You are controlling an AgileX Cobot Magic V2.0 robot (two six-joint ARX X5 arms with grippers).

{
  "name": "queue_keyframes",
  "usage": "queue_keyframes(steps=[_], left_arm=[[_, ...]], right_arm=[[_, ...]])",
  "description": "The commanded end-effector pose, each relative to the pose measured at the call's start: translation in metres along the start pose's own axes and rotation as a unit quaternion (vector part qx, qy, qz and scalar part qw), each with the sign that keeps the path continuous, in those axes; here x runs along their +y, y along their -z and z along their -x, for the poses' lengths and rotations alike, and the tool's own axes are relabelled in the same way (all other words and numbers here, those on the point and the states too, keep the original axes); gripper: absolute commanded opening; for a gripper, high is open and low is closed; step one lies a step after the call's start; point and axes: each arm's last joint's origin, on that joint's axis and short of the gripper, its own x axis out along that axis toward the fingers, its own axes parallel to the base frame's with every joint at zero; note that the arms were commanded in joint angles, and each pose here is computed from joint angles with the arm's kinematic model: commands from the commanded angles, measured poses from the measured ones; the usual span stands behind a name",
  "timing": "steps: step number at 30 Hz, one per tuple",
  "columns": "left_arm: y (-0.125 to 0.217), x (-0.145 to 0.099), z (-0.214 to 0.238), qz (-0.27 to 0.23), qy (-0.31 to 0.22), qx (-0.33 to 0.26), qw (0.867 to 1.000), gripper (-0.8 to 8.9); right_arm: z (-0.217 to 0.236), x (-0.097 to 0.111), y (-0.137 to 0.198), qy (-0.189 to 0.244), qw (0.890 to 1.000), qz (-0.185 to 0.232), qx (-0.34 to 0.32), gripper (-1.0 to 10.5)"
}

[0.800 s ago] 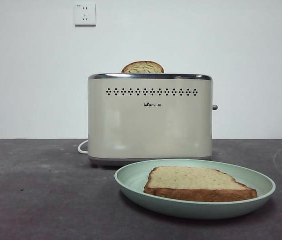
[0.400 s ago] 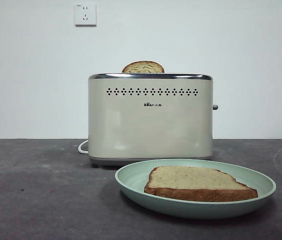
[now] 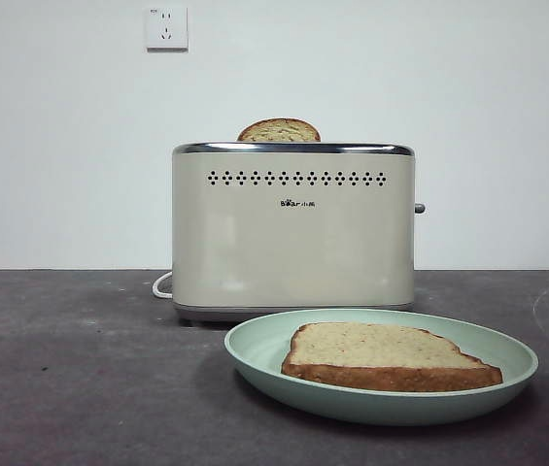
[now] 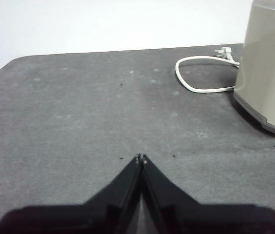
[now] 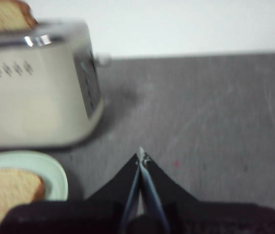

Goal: Take the bread from the toaster,put the bread on the plate,put the plate on the table

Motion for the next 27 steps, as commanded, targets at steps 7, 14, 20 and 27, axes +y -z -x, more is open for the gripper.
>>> queue_keyframes(steps=[7,14,20,27], left_arm=[[0.0033,0.0003,-0.0011,0.005,-0.002,0.002,1.000,-0.04],[0.0033,0.0002,-0.0011,0.005,-0.002,0.002,1.000,-0.04],[0.0033,0.0002,-0.0011,0.005,-0.002,0.002,1.000,-0.04],[0.0033,0.0002,-0.0011,0.005,-0.002,0.002,1.000,-0.04]], right_arm=[[-0.0037,-0.0011,0.0121,0.003,1.000,-0.020,0.015,0.0],[-0.0037,-0.0010,0.0117,0.002,1.000,-0.022,0.014,0.0],[-0.0037,-0.0010,0.0117,0.002,1.000,-0.022,0.014,0.0],[-0.0037,-0.0010,0.0117,0.002,1.000,-0.022,0.013,0.0]])
